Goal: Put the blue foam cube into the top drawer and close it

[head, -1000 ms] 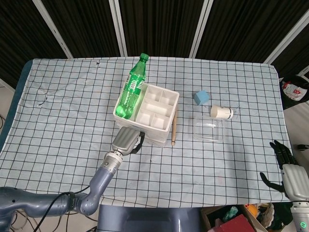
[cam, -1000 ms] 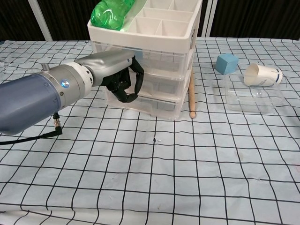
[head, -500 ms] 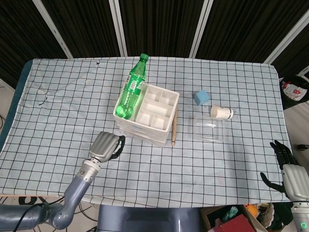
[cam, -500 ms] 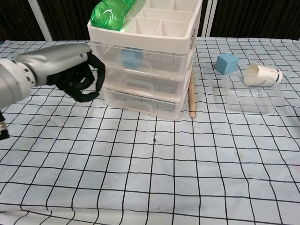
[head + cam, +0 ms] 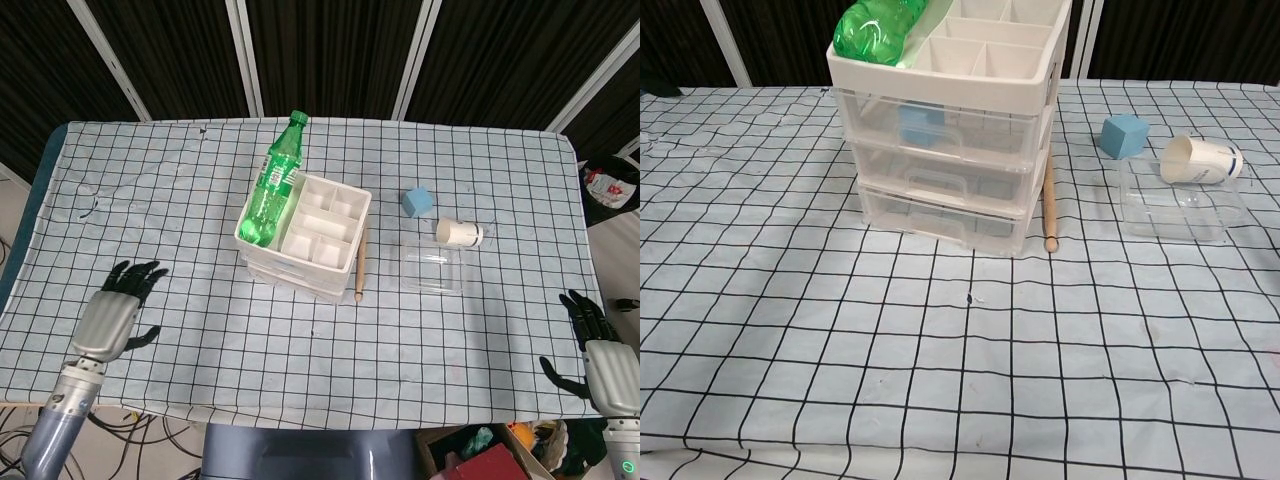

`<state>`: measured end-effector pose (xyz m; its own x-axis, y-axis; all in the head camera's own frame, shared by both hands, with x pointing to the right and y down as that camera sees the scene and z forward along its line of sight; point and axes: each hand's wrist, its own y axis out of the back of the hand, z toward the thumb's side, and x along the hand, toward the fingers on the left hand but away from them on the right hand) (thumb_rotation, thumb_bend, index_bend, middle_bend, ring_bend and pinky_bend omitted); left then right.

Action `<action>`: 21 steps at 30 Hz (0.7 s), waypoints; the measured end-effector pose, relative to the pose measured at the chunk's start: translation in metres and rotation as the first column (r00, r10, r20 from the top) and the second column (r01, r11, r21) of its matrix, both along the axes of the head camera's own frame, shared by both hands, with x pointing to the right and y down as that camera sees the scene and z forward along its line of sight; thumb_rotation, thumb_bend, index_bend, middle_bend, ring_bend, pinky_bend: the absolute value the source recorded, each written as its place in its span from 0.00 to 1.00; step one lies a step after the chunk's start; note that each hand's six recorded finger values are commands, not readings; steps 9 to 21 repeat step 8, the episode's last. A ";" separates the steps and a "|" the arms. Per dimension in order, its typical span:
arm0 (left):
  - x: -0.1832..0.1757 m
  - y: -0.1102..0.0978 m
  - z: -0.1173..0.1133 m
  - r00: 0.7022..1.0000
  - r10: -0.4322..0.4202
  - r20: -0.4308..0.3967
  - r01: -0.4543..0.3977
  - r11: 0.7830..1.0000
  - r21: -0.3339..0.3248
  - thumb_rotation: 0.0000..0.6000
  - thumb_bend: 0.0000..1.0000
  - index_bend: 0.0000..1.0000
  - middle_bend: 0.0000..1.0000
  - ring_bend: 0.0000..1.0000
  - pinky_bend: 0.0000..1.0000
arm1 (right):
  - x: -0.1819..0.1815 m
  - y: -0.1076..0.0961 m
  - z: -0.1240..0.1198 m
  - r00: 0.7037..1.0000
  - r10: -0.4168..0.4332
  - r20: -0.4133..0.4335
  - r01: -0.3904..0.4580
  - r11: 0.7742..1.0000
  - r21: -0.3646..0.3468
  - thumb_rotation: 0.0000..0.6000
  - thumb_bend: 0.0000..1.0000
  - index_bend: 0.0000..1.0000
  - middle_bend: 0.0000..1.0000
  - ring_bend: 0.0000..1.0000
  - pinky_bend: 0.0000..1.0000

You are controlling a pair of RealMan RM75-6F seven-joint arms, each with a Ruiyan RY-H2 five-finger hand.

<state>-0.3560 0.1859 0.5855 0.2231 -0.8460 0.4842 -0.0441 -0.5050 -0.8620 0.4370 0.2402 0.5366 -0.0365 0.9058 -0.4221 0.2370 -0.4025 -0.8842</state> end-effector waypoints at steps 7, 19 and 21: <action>-0.045 0.013 -0.014 0.995 -0.033 0.093 0.023 0.995 0.102 1.00 0.06 0.00 0.00 0.00 0.00 | 0.000 -0.001 -0.001 1.000 -0.022 -0.021 0.023 1.000 0.018 1.00 0.26 0.00 0.00 0.00 0.18; -0.051 0.015 -0.016 0.994 -0.039 0.104 0.027 0.993 0.118 1.00 0.06 0.00 0.00 0.00 0.00 | 0.000 0.000 -0.001 0.999 -0.023 -0.022 0.024 1.000 0.018 1.00 0.26 0.00 0.00 0.00 0.18; -0.051 0.015 -0.016 0.994 -0.039 0.104 0.027 0.993 0.118 1.00 0.06 0.00 0.00 0.00 0.00 | 0.000 0.000 -0.001 0.999 -0.023 -0.022 0.024 1.000 0.018 1.00 0.26 0.00 0.00 0.00 0.18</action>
